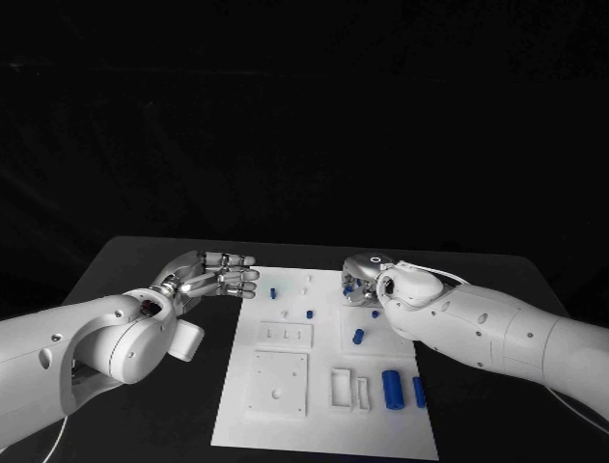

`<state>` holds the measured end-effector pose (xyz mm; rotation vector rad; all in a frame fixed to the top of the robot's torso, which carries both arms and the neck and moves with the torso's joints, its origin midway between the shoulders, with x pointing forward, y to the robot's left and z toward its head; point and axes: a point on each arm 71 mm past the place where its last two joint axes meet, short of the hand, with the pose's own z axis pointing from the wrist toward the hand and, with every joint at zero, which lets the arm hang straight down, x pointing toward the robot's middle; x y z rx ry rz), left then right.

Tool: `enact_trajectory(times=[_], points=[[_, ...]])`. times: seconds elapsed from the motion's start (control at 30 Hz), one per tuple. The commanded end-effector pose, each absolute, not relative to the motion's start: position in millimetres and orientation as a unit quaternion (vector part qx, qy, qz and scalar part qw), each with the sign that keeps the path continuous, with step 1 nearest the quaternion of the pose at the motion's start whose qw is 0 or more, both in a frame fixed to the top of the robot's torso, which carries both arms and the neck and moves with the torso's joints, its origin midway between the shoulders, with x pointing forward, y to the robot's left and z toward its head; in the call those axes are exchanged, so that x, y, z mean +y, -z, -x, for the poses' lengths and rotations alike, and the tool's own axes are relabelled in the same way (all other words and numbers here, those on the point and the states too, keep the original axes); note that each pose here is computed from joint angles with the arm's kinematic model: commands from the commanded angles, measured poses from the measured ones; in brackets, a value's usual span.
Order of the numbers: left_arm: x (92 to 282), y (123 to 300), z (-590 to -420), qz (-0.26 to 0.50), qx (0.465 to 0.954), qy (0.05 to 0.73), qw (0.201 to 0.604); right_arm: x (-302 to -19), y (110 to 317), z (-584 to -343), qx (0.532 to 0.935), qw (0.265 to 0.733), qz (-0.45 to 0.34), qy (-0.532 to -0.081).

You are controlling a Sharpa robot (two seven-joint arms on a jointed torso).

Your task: Assemble the parts on the task board

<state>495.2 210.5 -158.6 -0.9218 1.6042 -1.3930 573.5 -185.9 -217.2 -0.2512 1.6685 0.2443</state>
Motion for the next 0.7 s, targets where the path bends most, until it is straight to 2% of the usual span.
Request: enact_trajectory(times=[0.03,0.37,0.7], points=[[208.3,156.5,-495.4,0.363,0.633,0.556,0.398,-185,218,-573,0.74,0.653,0.121,-0.104],[208.6,156.8,-495.5,0.364,0.633,0.555,0.397,-183,215,-573,0.724,0.671,0.116,-0.113],[209.4,157.1,-495.9,0.366,0.634,0.554,0.397,-177,206,-570,0.69,0.706,0.102,-0.127]])
